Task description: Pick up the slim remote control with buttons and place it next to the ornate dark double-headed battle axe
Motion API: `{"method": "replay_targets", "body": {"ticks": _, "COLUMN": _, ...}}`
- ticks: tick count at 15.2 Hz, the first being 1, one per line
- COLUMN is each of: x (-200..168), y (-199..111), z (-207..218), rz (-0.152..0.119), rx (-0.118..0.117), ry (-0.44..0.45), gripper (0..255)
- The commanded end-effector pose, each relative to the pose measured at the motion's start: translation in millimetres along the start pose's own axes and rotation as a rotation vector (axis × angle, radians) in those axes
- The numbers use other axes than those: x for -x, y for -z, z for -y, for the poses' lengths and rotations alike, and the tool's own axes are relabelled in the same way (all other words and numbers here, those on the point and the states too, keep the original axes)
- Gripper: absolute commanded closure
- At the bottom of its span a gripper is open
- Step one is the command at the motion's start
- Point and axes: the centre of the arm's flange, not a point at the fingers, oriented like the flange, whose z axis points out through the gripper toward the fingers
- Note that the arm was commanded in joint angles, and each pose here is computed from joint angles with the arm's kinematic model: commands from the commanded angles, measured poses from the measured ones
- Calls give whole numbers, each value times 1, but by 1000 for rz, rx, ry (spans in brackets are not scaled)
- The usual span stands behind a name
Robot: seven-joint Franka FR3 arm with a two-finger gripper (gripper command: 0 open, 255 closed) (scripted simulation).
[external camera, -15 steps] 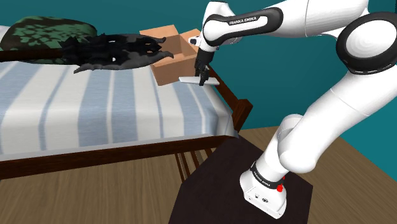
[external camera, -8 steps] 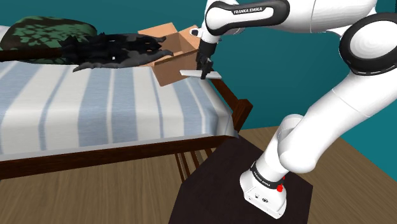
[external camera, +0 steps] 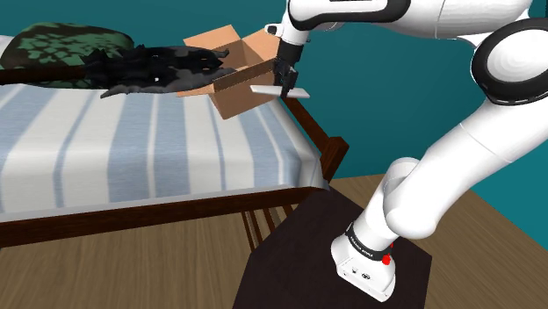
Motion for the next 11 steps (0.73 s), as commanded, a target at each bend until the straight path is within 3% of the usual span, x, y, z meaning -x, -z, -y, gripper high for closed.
{"method": "replay_targets", "body": {"ticks": 1, "x": 1, "y": 13, "z": 0, "rz": -1, "rx": 2, "ry": 0, "gripper": 255}}
{"method": "replay_targets", "body": {"ticks": 11, "x": 1, "y": 66, "z": 0, "rz": -1, "rx": 2, "ry": 0, "gripper": 255}}
